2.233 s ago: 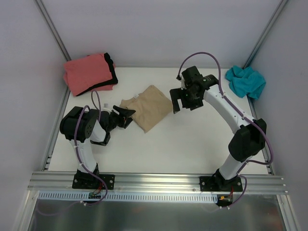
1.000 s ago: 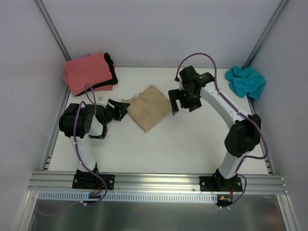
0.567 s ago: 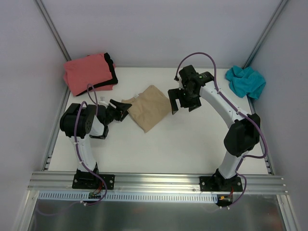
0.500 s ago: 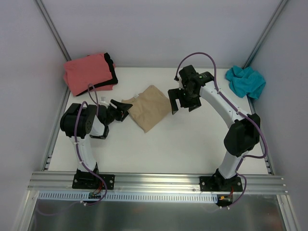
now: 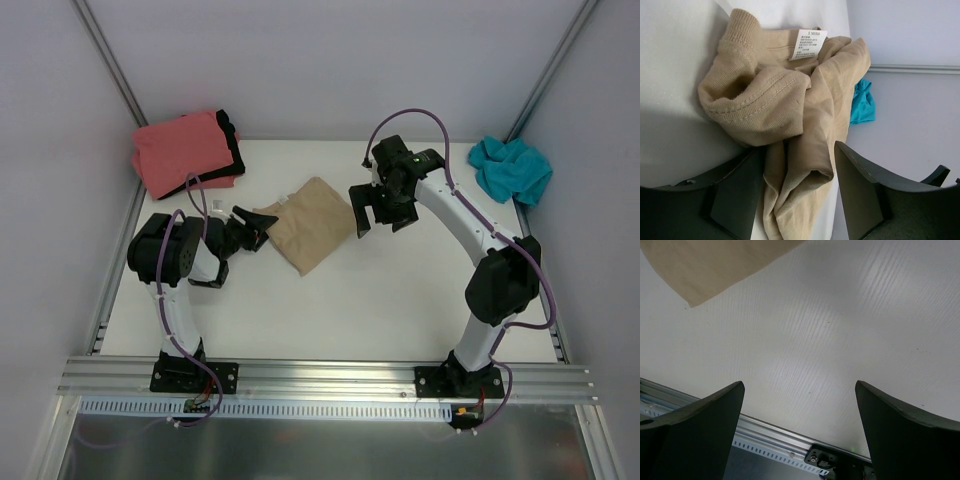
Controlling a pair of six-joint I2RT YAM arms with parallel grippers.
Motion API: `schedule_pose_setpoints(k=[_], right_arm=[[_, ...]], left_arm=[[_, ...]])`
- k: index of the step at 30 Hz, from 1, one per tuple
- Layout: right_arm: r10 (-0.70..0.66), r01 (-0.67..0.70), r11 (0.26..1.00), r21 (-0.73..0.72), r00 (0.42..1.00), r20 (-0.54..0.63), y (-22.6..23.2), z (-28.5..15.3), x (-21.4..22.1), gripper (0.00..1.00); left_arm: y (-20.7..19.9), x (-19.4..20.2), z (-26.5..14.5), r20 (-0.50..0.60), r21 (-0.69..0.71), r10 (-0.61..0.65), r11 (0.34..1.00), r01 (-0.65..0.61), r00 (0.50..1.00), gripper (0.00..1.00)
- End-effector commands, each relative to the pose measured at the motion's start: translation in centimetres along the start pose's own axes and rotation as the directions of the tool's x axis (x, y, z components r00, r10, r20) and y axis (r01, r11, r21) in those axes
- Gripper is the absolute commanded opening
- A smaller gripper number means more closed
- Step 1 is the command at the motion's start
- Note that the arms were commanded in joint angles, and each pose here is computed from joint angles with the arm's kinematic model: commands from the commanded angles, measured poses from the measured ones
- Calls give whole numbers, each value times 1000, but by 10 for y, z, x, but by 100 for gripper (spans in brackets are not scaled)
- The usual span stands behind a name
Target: Fold and stack the t-shirts
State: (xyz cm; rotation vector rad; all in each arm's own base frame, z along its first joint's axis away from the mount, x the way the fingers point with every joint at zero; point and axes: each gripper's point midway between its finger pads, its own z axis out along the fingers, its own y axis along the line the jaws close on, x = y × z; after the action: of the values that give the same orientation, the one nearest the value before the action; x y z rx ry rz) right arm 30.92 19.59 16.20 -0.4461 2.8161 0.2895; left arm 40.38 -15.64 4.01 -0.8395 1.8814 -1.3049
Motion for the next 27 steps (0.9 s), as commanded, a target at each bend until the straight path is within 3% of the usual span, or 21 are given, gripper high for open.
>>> schedule_pose_setpoints(k=[1, 16, 27], right_arm=[[1, -1, 1000, -23, 1000, 16, 7, -12, -4, 100], [8, -7, 999, -35, 1000, 12, 9, -8, -4, 99], [5, -5, 1000, -30, 1000, 10, 8, -11, 1, 100]], left_arm=[[-25, -5, 3, 41, 122, 105, 987, -109, 994, 58], [-8, 17, -34, 7, 49, 113, 992, -113, 994, 58], [-9, 4, -8, 29, 63, 105, 992, -107, 994, 58]])
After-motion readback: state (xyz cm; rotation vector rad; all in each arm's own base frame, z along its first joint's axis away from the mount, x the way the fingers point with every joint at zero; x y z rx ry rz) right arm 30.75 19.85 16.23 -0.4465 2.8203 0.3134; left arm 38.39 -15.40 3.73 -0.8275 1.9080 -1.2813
